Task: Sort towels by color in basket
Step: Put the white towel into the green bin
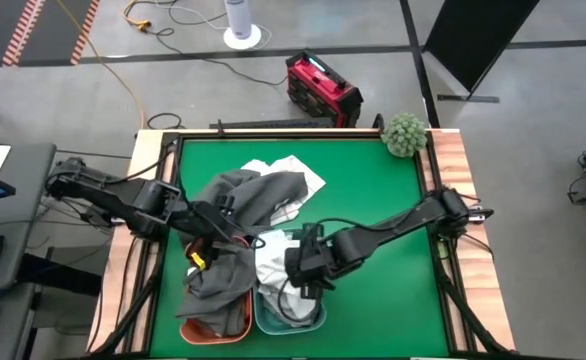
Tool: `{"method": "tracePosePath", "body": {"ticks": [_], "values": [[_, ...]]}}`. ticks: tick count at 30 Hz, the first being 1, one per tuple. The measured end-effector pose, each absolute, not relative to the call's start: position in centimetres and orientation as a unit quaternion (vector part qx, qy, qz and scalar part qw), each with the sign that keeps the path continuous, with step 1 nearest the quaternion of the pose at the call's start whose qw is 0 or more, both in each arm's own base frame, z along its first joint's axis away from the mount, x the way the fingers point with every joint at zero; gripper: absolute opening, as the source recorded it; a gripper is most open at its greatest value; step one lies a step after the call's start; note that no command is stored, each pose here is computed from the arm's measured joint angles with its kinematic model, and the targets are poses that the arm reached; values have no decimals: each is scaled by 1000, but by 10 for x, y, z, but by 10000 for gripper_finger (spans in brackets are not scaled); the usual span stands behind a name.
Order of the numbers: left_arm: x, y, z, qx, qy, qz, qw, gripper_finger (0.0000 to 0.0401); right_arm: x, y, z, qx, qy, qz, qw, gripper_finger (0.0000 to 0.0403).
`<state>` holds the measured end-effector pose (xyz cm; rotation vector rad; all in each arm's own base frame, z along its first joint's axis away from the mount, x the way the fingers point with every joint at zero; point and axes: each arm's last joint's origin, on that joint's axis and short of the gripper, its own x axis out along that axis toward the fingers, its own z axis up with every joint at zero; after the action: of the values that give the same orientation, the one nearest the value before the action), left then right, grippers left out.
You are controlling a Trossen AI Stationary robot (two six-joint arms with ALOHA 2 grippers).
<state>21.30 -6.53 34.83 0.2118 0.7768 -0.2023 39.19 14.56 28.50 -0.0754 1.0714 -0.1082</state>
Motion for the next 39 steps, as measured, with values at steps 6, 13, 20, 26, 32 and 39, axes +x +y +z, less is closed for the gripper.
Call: {"method": "tracePosePath", "body": {"ticks": [6, 13, 20, 26, 32, 39], "values": [[210, -73, 347, 104, 383, -112, 911, 275, 362, 137, 291, -56, 587, -96, 802, 189], [206, -79, 346, 95, 393, -118, 907, 275, 350, 118, 237, -77, 678, -118, 721, 197], [203, -85, 346, 101, 392, -132, 905, 275, 358, 112, 195, -20, 667, -31, 744, 222], [201, -84, 344, 106, 406, -128, 899, 275, 361, 108, 186, -46, 649, -17, 759, 174], [200, -83, 343, 108, 413, -112, 897, 275, 360, 109, 186, -67, 648, -18, 758, 19], [199, -83, 343, 106, 413, -112, 898, 275, 350, 113, 216, -68, 648, -35, 758, 13]]}}
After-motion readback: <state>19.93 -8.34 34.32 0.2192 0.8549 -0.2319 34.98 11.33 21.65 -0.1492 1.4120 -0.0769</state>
